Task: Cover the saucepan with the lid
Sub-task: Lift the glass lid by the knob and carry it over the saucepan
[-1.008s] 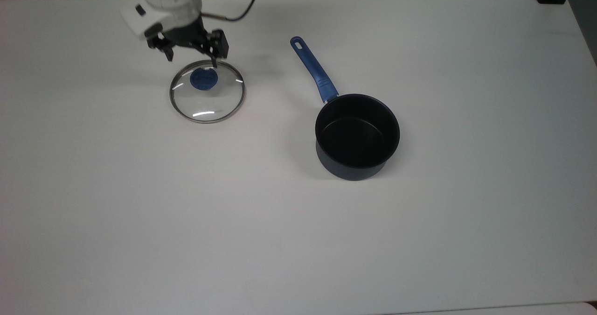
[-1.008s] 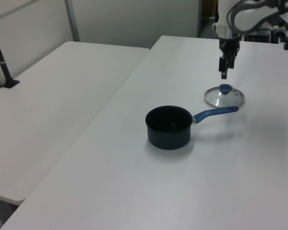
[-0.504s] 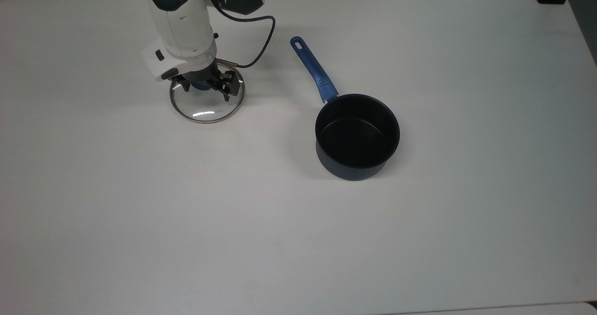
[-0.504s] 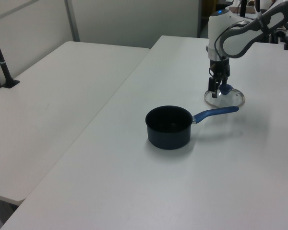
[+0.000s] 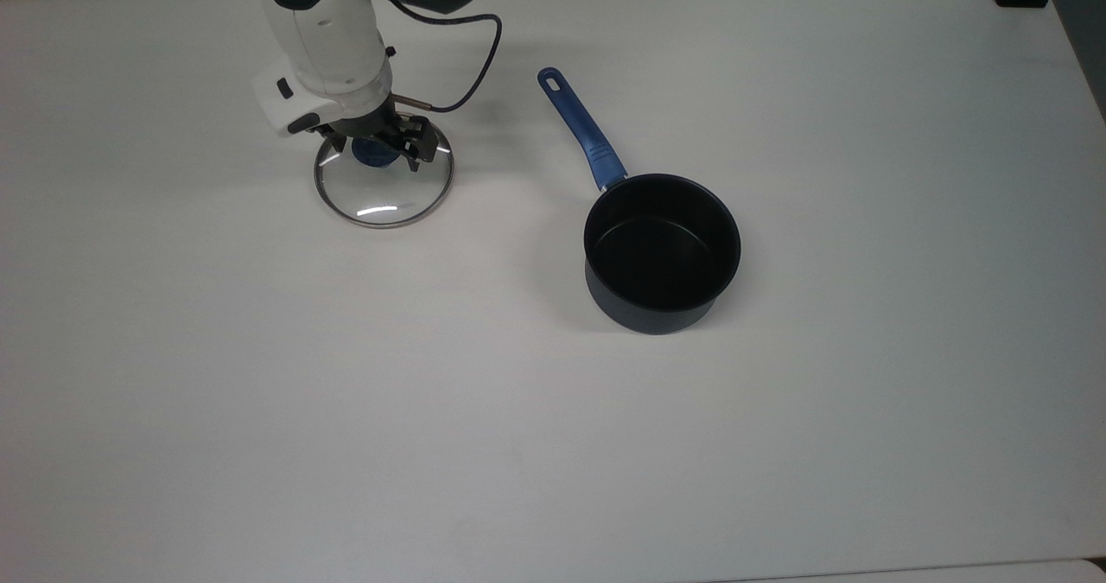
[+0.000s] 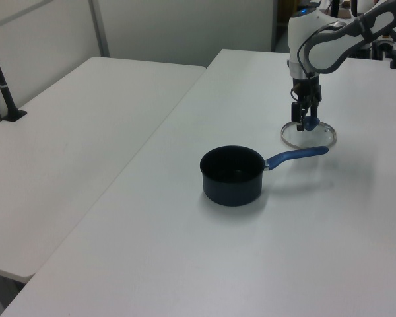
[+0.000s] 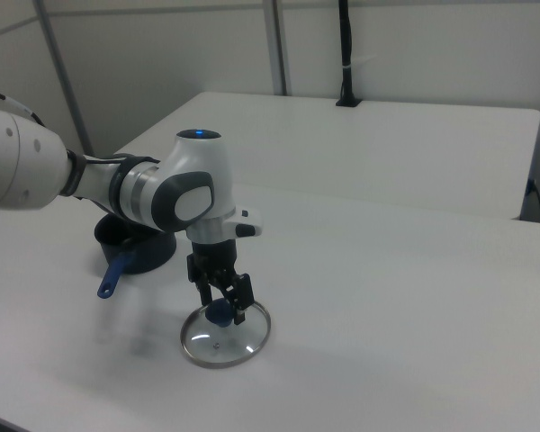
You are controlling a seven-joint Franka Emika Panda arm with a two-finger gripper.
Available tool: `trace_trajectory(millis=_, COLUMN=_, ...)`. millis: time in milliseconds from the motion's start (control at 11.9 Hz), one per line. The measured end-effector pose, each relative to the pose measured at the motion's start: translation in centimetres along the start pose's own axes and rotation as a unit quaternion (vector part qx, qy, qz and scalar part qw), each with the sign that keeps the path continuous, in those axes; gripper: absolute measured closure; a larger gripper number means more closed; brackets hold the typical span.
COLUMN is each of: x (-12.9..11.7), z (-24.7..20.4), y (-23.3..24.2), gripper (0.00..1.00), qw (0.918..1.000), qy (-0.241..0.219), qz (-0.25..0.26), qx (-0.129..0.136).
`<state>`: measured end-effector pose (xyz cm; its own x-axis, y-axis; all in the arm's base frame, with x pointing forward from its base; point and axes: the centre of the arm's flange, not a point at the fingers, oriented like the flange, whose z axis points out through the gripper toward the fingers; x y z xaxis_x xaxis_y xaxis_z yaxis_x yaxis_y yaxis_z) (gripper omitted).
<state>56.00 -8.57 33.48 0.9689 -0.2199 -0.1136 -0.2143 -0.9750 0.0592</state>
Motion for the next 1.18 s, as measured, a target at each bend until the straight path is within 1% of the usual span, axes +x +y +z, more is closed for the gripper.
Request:
trace_trajectory(millis=84, x=-0.1, z=0.0, y=-0.4, gripper=0.03, qw=1.0000, qy=-0.001, qz=-0.004, qx=0.000)
trace_trajectory(millis=168, x=-0.1, z=0.1, y=-0.9, gripper=0.04, qw=1.0000, qy=-0.001, qz=-0.008, qx=0.000)
trace_trajectory(millis=252, x=-0.2, z=0.1, y=-1.0, gripper=0.14, qw=1.0000, qy=-0.002, qz=-0.010, qx=0.000)
trace_trajectory(millis=336, x=-0.2, z=0.1, y=-1.0, gripper=0.30, qw=1.0000, qy=-0.002, qz=-0.010, qx=0.000)
trace_trajectory(millis=420, x=-0.2, z=0.0, y=-1.0, gripper=0.34, qw=1.0000, qy=-0.002, qz=-0.009, qx=0.000)
trace_trajectory(millis=588, x=-0.4, z=-0.1, y=-1.1, gripper=0.34, qw=0.9998, qy=-0.017, qz=-0.010, qx=-0.002)
trace_trajectory(millis=672, x=-0.5, z=-1.1, y=-1.4, gripper=0.34, qw=0.9996, qy=-0.026, qz=-0.013, qx=-0.003)
trace_trajectory(millis=756, x=-0.5, z=-3.2, y=-1.7, gripper=0.34, qw=0.9996, qy=-0.024, qz=-0.016, qx=-0.003)
trace_trajectory(millis=924, x=-0.4, z=-9.7, y=-2.9, gripper=0.34, qw=0.9997, qy=-0.003, qz=-0.024, qx=0.003)
trace_trajectory(millis=1008, x=-0.5, z=-13.0, y=-4.3, gripper=0.34, qw=0.9994, qy=0.009, qz=-0.031, qx=0.014)
trace_trajectory(millis=1176, x=-0.2, z=-18.6, y=-7.7, gripper=0.34, qw=0.9978, qy=0.050, qz=-0.014, qx=0.042)
